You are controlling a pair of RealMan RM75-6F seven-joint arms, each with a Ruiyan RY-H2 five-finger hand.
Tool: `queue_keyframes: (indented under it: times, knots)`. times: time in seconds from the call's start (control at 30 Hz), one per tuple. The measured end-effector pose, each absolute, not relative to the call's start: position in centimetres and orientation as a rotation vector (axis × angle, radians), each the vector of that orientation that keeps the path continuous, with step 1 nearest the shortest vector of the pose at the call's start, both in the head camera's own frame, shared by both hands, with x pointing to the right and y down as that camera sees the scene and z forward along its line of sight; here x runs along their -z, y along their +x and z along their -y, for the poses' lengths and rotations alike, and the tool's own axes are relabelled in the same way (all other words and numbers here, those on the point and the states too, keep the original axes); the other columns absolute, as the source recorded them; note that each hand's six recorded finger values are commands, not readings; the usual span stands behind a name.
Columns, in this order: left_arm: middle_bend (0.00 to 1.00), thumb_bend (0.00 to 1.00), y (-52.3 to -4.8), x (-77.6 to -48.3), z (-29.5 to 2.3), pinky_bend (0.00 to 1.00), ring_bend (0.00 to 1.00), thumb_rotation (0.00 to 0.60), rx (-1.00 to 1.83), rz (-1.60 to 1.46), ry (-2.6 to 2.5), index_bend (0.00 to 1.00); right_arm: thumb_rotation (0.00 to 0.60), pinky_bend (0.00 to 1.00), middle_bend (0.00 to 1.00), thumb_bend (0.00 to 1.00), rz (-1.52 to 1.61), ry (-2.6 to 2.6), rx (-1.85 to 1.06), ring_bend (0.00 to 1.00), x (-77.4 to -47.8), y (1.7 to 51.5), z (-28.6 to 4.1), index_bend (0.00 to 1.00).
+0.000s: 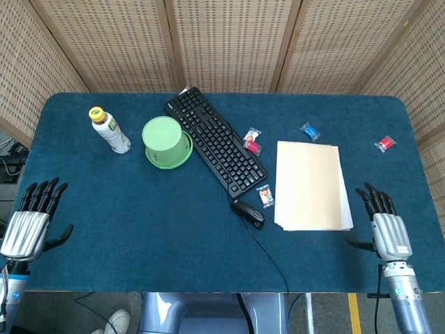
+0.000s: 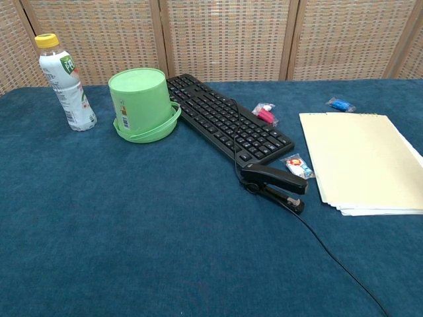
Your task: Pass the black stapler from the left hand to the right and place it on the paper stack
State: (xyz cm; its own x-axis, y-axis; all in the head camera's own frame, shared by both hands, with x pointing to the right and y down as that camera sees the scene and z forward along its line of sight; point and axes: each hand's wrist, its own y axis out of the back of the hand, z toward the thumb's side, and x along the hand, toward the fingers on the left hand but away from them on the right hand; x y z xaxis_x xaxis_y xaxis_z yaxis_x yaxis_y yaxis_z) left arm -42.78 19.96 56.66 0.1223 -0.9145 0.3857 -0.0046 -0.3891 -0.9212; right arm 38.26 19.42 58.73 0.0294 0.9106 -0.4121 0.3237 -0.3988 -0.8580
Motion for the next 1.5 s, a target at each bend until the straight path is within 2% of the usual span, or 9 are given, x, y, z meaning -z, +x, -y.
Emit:
queue_keyframes:
  times: [0.27,0.6,0.8,1.0,1.5]
  knots:
    - [0.0,0.34,-43.2,-56.9,-20.5,0.0,0.0,0.6,1.367,-0.913,-1.589,0.0,0.6,0.08,0.02,0.15,1.188,-1.809,-1.313,0.0,-57.8,31.5,-17.3,0.31]
    - [0.0,0.34,-44.0,-56.3,-20.2,0.0,0.0,0.6,1.356,-0.958,-1.614,0.0,0.6,0.08,0.04,0.16,1.113,-1.968,-1.361,0.0,-61.6,21.1,-15.1,0.34]
    - [0.0,0.34,-44.3,-56.1,-20.1,0.0,0.0,0.6,1.361,-0.967,-1.629,0.0,0.6,0.08,0.05,0.16,1.087,-2.009,-1.381,0.0,-62.8,16.9,-13.9,0.36]
    - [0.0,0.34,-44.4,-56.1,-20.0,0.0,0.0,0.6,1.362,-0.968,-1.638,0.0,0.6,0.08,0.05,0.16,1.047,-2.006,-1.441,0.0,-64.3,14.5,-13.4,0.36]
    - [0.0,0.34,-44.5,-56.2,-19.9,0.0,0.0,0.6,1.365,-0.967,-1.664,0.0,0.6,0.06,0.05,0.16,1.037,-1.965,-1.562,0.0,-67.9,13.8,-13.2,0.37]
